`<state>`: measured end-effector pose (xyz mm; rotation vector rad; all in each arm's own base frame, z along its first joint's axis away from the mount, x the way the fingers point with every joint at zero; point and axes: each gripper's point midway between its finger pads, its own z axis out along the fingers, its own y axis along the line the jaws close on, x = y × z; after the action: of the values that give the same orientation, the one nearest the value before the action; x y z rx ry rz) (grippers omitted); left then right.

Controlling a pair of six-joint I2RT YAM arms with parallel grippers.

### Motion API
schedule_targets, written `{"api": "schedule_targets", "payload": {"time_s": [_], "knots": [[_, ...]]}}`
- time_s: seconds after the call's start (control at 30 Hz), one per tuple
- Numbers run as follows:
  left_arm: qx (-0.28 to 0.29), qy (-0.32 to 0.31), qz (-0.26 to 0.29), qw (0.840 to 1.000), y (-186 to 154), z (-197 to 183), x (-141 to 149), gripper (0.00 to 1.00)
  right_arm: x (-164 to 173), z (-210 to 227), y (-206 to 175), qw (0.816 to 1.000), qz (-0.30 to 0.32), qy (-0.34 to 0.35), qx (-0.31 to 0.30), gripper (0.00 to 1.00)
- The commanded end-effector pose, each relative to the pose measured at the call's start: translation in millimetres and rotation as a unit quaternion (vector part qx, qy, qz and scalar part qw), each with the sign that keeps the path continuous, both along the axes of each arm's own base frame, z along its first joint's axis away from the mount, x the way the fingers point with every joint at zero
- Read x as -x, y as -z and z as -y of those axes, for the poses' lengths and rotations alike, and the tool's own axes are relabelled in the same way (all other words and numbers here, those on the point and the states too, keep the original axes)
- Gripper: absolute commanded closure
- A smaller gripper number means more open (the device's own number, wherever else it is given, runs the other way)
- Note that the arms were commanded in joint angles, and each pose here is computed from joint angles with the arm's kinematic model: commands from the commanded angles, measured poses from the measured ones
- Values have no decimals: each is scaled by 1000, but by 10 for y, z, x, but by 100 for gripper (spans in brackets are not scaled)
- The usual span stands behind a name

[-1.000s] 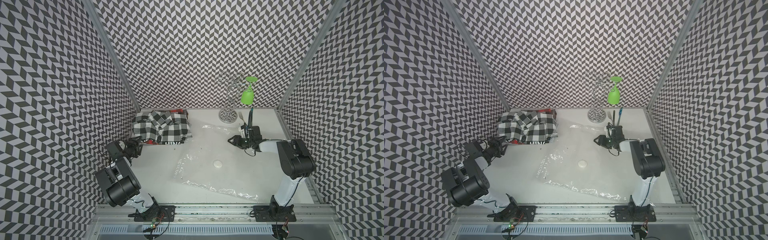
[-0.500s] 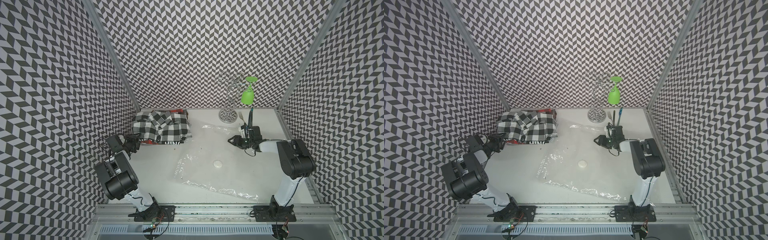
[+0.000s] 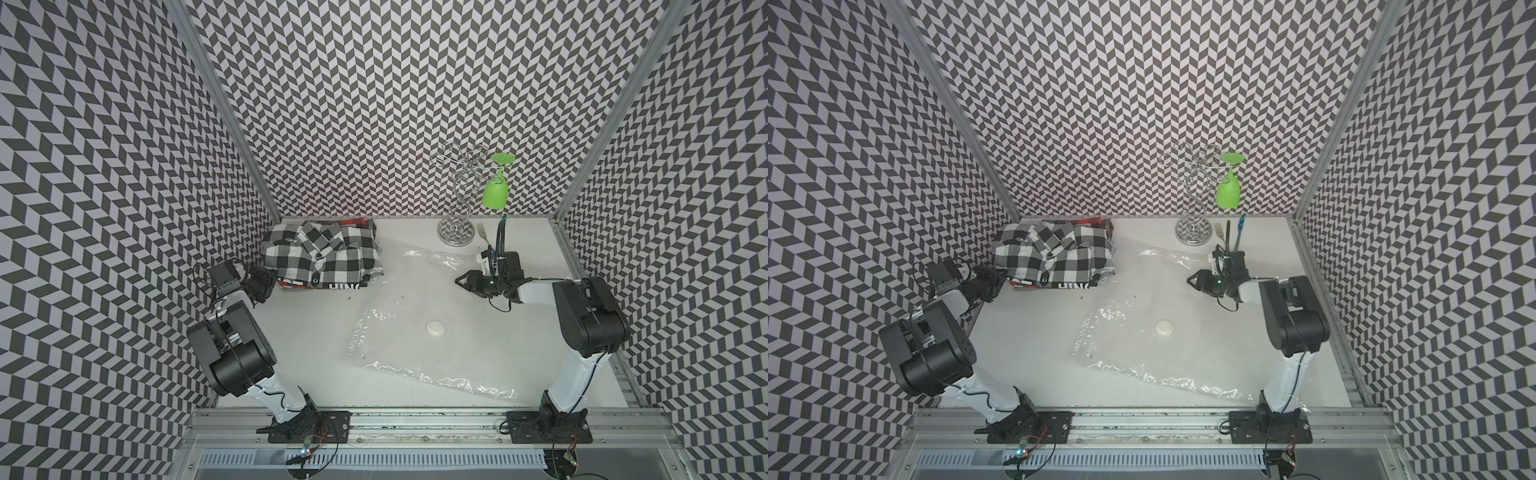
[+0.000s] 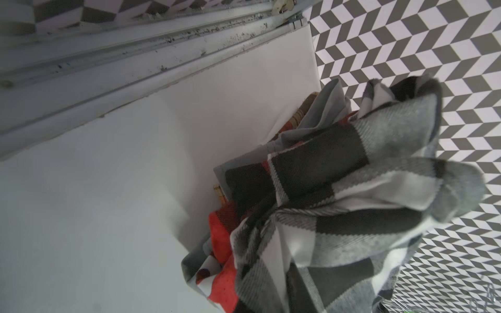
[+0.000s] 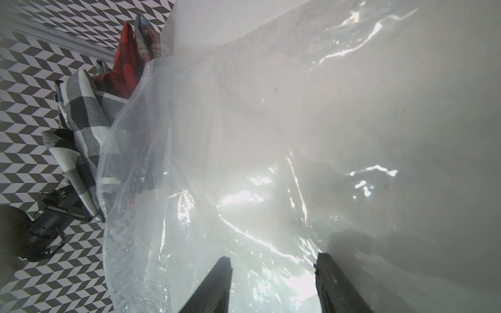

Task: Take the shirt out of the vacuum bag
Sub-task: Adjust the shirt at the corner of the board.

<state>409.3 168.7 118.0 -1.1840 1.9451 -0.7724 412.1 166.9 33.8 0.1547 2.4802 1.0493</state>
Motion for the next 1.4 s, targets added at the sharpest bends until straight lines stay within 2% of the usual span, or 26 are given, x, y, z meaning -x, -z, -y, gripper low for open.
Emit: {"api": "schedule_targets", "payload": {"time_s": [0.0,0.07,0.13,0.23,0.4,0.53,0.73,0.87,1.03,1.17,1.23,1.37], "knots": [[-37,-8,-32,999,15,-89,77,66,638,268,806,982,-174,28,72,47],[-56,-17,-32,998,-117,-156,71,43,610,285,778,982,-170,29,81,47],[-80,-33,-39,995,-288,-248,89,28,587,319,756,981,-168,32,91,47],[-110,-28,-17,993,-657,-131,17,15,564,372,709,980,-163,42,103,47],[-159,23,5,987,-1101,549,-163,12,515,439,652,976,-171,61,122,48],[-161,80,45,983,-1409,1185,-199,12,421,693,511,965,-158,93,188,47],[-145,202,66,966,-1424,2237,12,12,261,1043,457,953,-156,124,230,47],[-149,293,61,942,-1269,2946,220,12,-50,1291,335,947,-130,145,256,47],[-147,421,50,893,-952,3842,473,12,-318,1468,-125,950,-99,169,243,47],[-161,501,44,849,-720,4426,646,12,-205,1583,-398,945,-81,174,264,45],[-165,537,37,826,-596,4687,725,13,-50,1587,-441,948,-103,170,249,45],[-190,580,17,792,-331,5010,794,13,346,1517,-401,950,-124,184,220,45]]}}
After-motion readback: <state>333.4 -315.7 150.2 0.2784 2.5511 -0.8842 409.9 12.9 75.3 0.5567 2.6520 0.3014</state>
